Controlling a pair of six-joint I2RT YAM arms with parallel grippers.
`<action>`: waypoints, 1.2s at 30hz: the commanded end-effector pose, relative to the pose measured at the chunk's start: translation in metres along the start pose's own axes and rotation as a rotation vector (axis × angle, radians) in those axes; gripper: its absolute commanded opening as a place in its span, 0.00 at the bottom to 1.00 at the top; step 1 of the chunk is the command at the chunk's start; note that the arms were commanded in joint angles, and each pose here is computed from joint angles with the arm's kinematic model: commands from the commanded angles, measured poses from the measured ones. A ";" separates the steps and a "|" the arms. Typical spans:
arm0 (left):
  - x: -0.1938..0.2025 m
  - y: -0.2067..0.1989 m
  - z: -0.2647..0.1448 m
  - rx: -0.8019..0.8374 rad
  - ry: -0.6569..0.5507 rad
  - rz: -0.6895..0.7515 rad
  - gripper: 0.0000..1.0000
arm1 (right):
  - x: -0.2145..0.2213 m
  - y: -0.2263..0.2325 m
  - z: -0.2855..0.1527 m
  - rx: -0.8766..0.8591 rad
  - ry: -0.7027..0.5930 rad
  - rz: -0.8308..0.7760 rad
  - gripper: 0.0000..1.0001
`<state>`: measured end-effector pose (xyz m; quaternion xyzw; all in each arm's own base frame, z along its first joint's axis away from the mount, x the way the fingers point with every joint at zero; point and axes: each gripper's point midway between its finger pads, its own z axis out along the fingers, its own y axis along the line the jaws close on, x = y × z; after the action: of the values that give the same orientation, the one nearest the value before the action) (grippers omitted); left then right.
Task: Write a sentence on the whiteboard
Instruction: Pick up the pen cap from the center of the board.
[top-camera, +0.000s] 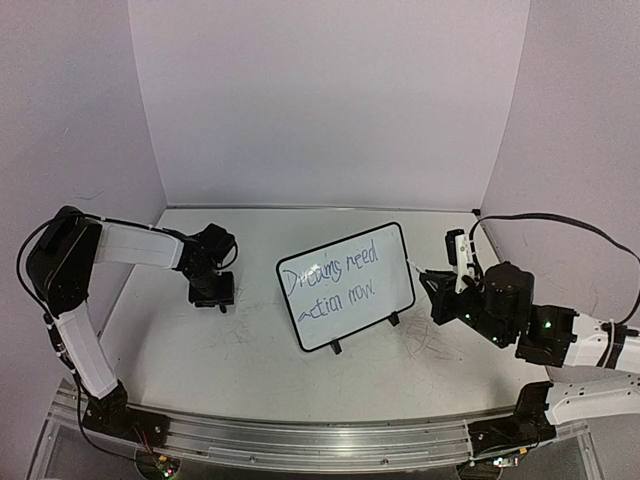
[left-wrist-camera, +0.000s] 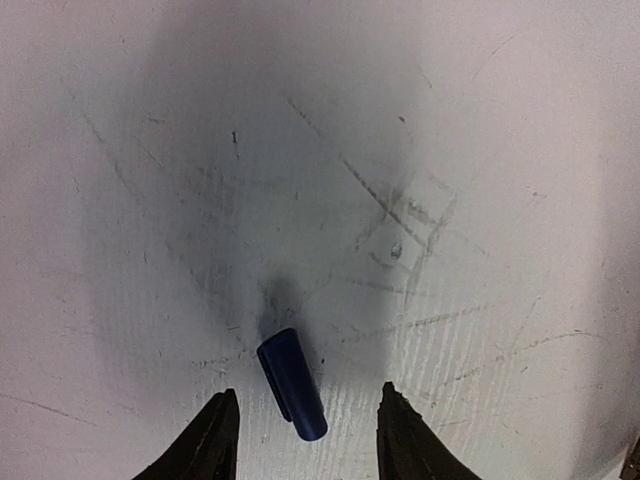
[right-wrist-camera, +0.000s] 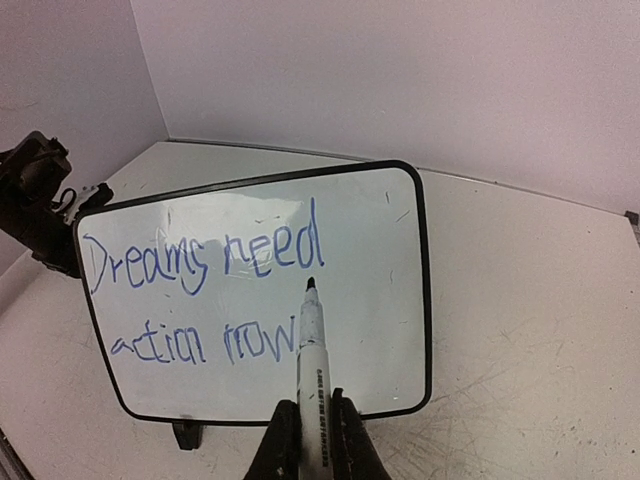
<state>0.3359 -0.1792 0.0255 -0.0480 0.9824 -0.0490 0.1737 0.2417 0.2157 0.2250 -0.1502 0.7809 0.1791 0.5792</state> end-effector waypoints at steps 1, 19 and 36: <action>-0.012 0.001 0.006 -0.017 -0.049 0.009 0.45 | -0.013 0.002 -0.004 -0.017 -0.051 0.029 0.00; -0.027 -0.001 -0.047 0.112 -0.245 -0.018 0.06 | -0.027 0.068 0.019 -0.264 0.025 0.074 0.00; -0.087 -0.056 -0.339 1.111 -0.722 -0.444 0.00 | -0.109 0.274 0.091 -0.557 -0.200 0.251 0.00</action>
<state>0.3167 -0.1919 0.3236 -0.1297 0.7509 -0.4283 0.4857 0.2144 0.4765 0.2782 -0.2485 0.7113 0.4075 0.5160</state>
